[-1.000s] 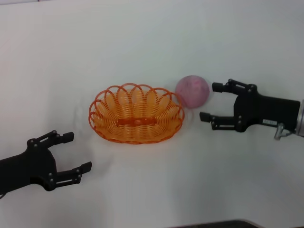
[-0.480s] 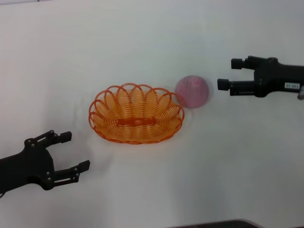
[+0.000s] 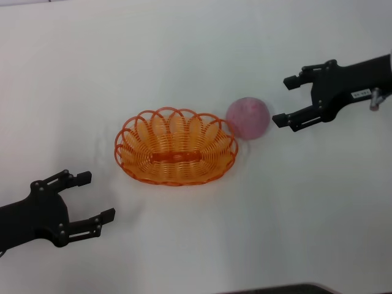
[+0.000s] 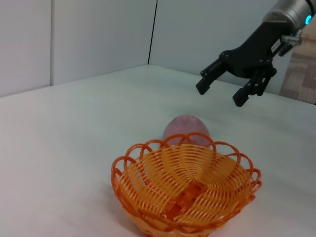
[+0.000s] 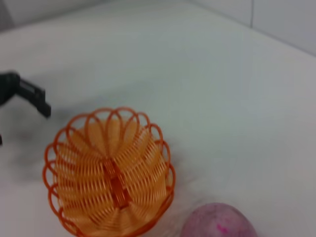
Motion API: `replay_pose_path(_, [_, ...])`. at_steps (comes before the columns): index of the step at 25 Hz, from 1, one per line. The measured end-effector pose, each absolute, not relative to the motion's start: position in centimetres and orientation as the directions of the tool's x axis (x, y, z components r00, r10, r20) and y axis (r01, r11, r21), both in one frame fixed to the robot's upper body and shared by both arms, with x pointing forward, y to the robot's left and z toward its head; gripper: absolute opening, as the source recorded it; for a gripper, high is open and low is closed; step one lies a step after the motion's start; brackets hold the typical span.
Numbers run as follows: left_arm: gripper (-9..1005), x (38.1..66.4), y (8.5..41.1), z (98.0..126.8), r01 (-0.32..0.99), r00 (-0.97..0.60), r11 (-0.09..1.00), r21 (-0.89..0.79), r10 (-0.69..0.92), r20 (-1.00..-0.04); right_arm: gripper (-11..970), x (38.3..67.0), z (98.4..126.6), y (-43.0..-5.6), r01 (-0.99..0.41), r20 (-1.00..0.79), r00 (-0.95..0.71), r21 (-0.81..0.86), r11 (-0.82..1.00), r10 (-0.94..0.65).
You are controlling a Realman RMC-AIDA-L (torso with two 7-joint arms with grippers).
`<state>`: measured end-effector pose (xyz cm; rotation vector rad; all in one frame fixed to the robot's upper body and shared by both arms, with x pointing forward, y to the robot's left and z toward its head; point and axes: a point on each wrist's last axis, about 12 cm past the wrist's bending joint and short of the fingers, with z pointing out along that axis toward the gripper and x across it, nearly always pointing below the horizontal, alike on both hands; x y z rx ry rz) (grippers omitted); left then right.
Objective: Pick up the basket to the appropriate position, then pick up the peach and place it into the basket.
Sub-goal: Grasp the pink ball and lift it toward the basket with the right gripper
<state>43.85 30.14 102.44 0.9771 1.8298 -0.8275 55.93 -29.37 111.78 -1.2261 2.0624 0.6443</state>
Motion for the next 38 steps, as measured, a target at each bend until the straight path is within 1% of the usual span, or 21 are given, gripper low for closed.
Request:
replay_pose_path(4, [885,43.8,30.2,102.4,0.871,-0.307,0.47,-0.146,0.287,-0.908,925,56.9,112.8,-28.1,-0.922,-0.708,-0.287,0.021,0.387,-0.645])
replay_pose_path(7, [886,43.8,30.2,102.5,0.87,-0.307,0.47,-0.146,0.287,-0.908,924,57.4,113.1,-27.0,-0.94,-0.672,-0.234,-0.028,0.34,-0.703])
replay_pose_path(14, [886,43.8,30.4,102.5,0.866,-0.308,0.478,-0.145,0.283,-0.908,924,58.3,112.5,-23.9,-0.963,-0.585,-0.144,-0.103,0.249,-0.798])
replay_pose_path(19, [885,43.7,30.6,102.5,0.859,-0.312,0.491,-0.145,0.277,-0.909,923,58.7,112.0,-21.9,-0.969,-0.543,-0.09,-0.147,0.2,-0.835])
replay_pose_path(25, [886,43.5,30.7,102.4,0.855,-0.318,0.496,-0.149,0.276,-0.907,923,59.0,111.3,-21.0,-0.967,-0.528,-0.085,-0.16,0.197,-0.845])
replay_pose_path(31, [886,43.5,30.8,102.4,0.855,-0.318,0.496,-0.149,0.276,-0.907,922,59.2,109.9,-20.7,-0.971,-0.519,-0.116,-0.121,0.207,-0.847])
replay_pose_path(38, [886,43.5,30.7,102.4,0.856,-0.317,0.495,-0.149,0.276,-0.907,922,59.1,109.8,-20.6,-0.971,-0.523,-0.119,-0.115,0.209,-0.844])
